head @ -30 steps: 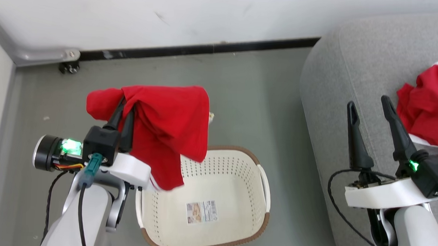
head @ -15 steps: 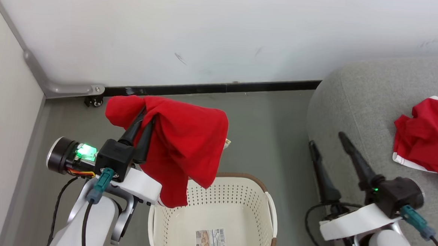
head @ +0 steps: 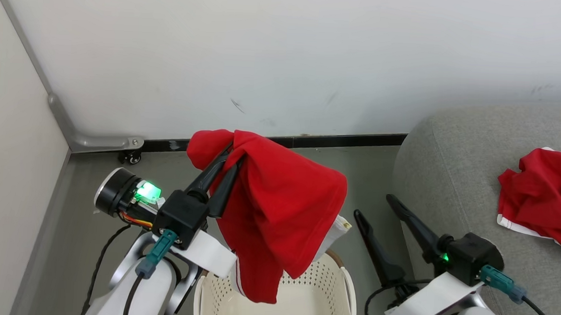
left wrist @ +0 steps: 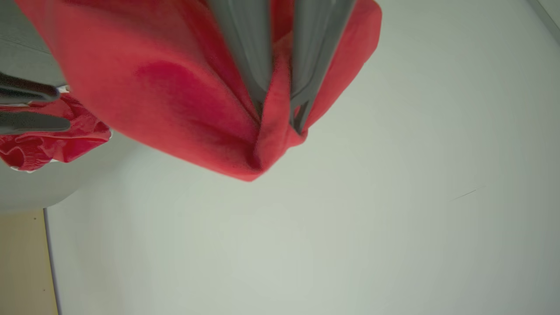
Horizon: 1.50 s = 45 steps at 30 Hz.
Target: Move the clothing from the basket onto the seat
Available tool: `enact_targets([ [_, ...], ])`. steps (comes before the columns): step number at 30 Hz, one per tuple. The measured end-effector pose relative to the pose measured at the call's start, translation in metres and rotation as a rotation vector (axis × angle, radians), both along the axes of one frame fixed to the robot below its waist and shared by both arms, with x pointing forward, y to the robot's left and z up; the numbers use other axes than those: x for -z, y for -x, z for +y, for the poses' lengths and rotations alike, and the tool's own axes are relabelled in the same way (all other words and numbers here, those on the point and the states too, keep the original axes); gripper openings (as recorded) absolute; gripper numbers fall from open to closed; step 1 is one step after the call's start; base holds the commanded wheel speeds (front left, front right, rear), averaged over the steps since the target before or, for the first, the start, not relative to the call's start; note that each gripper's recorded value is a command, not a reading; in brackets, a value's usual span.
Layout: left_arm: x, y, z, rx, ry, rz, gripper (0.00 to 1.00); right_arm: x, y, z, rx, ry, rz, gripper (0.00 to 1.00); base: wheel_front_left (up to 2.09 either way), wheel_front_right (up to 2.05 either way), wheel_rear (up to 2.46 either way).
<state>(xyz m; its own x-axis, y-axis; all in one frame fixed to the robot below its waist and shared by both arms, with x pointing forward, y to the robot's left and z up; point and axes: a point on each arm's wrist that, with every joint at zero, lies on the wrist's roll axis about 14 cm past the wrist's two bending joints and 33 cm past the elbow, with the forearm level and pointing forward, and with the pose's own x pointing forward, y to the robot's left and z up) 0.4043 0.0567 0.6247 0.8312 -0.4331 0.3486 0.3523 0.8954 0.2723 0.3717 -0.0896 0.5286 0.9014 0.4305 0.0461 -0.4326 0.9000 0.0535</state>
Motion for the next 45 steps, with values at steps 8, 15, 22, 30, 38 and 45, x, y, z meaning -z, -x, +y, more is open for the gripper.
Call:
enact_targets([
  [8,-0.002,0.013,-0.009,0.040,-0.009,-0.015,0.00,-0.030,0.005,0.015,-0.048,-0.140,-0.030,1.00,0.00,0.00,0.00],
  [15,-0.012,0.023,-0.023,0.105,-0.012,-0.051,0.00,-0.020,0.009,0.028,-0.111,-0.137,0.052,1.00,0.00,0.00,0.00],
  [22,-0.020,0.030,-0.031,0.145,-0.014,-0.080,0.00,0.001,0.011,0.029,-0.136,-0.143,0.168,1.00,0.00,0.00,0.00],
  [30,-0.025,0.036,-0.040,0.189,-0.009,-0.097,0.00,0.015,0.017,0.043,-0.201,-0.144,0.269,1.00,0.00,0.00,0.00],
  [38,-0.028,0.041,-0.050,0.226,0.000,-0.105,0.00,0.009,0.010,0.053,-0.271,-0.030,0.250,1.00,0.00,0.00,0.00],
  [45,-0.026,0.042,-0.053,0.243,0.024,-0.087,0.00,0.013,0.014,0.072,-0.342,0.027,0.246,0.40,0.00,0.00,0.00],
])
